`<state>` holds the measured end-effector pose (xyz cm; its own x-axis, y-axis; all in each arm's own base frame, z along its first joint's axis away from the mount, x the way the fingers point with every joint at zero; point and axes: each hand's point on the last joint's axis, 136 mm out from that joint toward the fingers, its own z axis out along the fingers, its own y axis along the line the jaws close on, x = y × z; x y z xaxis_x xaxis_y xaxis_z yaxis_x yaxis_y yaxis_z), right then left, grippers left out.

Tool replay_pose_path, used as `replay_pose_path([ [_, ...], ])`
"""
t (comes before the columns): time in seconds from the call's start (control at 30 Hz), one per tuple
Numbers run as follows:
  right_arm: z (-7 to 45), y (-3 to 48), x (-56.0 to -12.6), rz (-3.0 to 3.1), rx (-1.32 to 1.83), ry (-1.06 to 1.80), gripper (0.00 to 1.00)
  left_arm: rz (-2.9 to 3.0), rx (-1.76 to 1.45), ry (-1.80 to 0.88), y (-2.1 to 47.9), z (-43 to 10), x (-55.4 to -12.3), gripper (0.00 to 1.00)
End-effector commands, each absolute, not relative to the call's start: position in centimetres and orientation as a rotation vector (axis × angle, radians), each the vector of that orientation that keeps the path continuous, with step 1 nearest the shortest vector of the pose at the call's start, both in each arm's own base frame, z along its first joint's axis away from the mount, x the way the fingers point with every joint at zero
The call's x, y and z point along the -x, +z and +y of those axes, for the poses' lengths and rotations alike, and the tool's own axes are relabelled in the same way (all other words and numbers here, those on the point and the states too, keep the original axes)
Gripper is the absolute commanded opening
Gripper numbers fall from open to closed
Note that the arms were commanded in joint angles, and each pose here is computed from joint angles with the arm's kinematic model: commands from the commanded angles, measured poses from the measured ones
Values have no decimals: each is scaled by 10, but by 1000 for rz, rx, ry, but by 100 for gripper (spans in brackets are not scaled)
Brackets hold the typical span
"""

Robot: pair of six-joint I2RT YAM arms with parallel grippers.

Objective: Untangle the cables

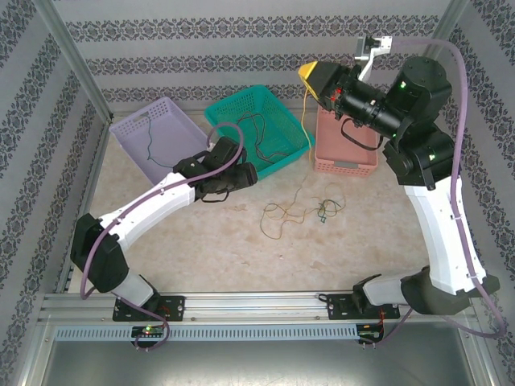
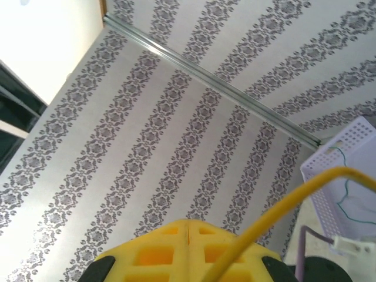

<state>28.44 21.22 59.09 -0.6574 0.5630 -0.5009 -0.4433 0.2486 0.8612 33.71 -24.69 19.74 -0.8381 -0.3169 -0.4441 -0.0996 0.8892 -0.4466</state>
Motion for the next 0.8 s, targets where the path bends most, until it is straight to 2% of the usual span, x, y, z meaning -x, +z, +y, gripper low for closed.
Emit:
replay_pose_path([
  [0.0,208,622,-271,1592,-41,1540,0,2445,216,-775,227,-275,-329,64],
  [0.07,203,638,-266,1531,-26,1538,0,2444,167,-844,228,-286,-326,59],
  [0.13,198,654,-261,1484,-14,1530,0,2477,166,-879,223,-293,-322,58],
  [0.33,187,694,-254,1370,27,1532,0,2525,311,-895,226,-295,-324,63],
  [0.47,184,710,-258,1324,28,1552,0,2628,452,-854,208,-290,-314,69],
  [0.77,185,709,-264,1330,24,1560,0,2764,1062,-1075,153,-313,-278,74],
])
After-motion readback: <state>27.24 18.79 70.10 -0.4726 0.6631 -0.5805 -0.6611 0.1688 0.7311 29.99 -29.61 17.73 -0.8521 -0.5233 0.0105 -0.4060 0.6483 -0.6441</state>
